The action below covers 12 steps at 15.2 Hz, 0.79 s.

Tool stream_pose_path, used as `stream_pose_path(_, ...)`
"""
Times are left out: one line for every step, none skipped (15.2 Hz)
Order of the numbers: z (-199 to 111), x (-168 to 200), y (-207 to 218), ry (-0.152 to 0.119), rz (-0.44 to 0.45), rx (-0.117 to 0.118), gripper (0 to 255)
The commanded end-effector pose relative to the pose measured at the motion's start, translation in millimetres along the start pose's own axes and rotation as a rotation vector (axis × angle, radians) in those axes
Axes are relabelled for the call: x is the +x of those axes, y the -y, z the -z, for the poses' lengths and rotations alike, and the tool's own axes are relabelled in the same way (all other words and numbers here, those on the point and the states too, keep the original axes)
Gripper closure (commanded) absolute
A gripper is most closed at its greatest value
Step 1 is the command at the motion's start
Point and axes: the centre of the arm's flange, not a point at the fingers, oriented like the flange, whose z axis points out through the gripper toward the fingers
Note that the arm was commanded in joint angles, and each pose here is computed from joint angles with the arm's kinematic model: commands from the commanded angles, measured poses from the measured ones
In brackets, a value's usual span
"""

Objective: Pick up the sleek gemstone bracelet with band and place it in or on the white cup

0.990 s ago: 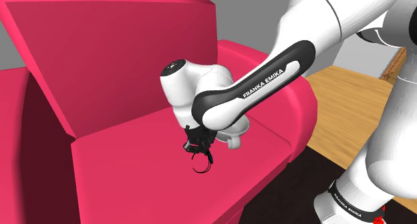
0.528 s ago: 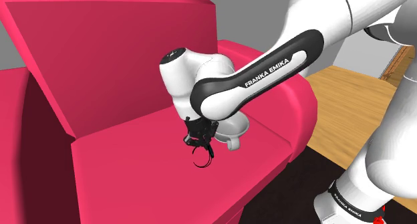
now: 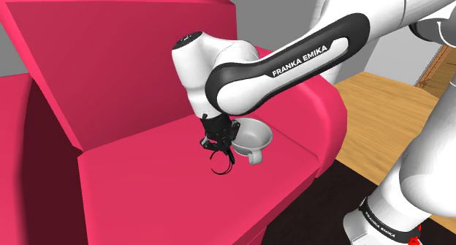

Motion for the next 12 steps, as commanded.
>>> stream_pose_path(11, -1, -3, 0.000, 0.000, 0.000, 255)
stream_pose_path(16, -1, -5, 0.000, 0.000, 0.000, 255)
stream_pose_path(21, -2, -6, 0.000, 0.000, 0.000, 255)
stream_pose_path(26, -2, -7, 0.000, 0.000, 0.000, 255)
stream_pose_path(31, -2, -9, 0.000, 0.000, 0.000, 255)
stream_pose_path(36, -3, -10, 0.000, 0.000, 0.000, 255)
stream_pose_path(42, -3, -12, 0.000, 0.000, 0.000, 255)
stream_pose_path(47, -4, -13, 0.000, 0.000, 0.000, 255)
stream_pose_path(52, -4, -15, 0.000, 0.000, 0.000, 255)
stream_pose_path(57, -4, -16, 0.000, 0.000, 0.000, 255)
stream_pose_path(62, -5, -18, 0.000, 0.000, 0.000, 255)
stream_pose_path(67, -5, -19, 0.000, 0.000, 0.000, 255)
